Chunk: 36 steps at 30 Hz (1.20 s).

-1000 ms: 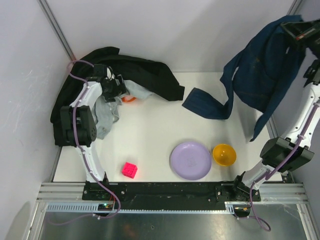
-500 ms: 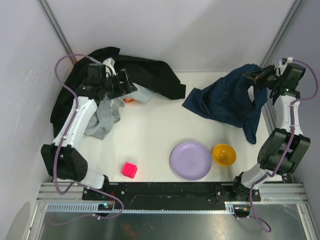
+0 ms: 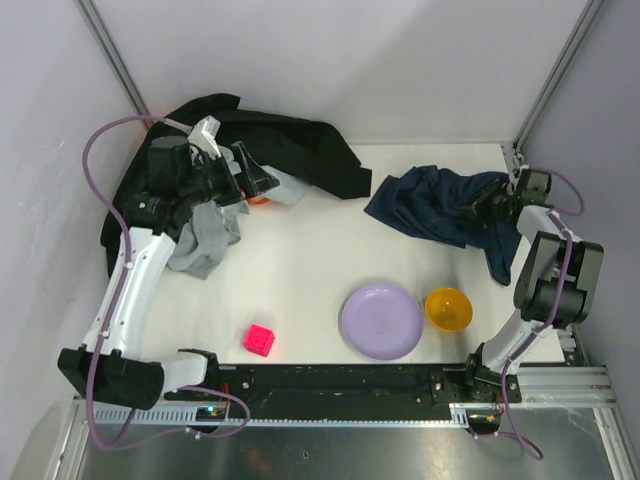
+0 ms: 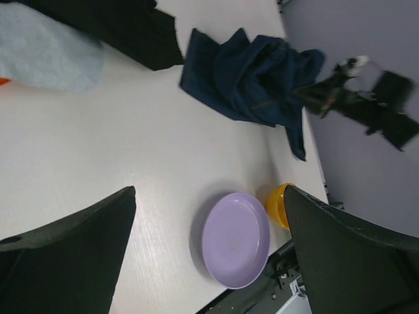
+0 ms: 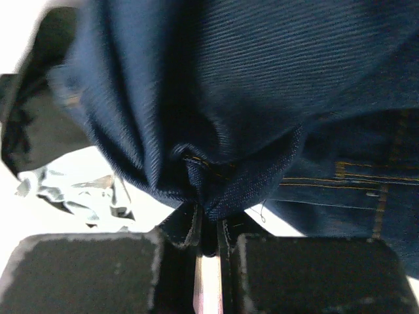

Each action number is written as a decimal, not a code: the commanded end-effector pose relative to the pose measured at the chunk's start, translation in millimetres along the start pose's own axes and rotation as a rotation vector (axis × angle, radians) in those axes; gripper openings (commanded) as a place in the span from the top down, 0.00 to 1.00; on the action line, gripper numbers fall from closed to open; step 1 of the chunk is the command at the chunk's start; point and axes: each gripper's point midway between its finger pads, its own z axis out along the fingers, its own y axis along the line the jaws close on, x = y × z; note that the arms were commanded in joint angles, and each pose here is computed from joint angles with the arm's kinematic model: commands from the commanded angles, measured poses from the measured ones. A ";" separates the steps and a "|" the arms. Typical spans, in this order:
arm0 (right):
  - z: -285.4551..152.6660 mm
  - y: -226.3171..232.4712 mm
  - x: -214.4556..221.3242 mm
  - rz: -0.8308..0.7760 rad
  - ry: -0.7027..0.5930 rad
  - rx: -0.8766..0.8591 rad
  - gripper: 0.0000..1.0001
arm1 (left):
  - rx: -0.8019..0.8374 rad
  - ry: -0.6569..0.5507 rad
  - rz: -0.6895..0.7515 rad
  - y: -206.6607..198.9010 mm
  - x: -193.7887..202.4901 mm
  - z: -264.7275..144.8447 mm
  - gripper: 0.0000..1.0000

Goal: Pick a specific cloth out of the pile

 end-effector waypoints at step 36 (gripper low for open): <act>-95.6 -3.0 106.6 -0.230 -0.027 0.209 0.01 | 0.211 -0.001 0.004 -46.3 44.1 -59.6 0.00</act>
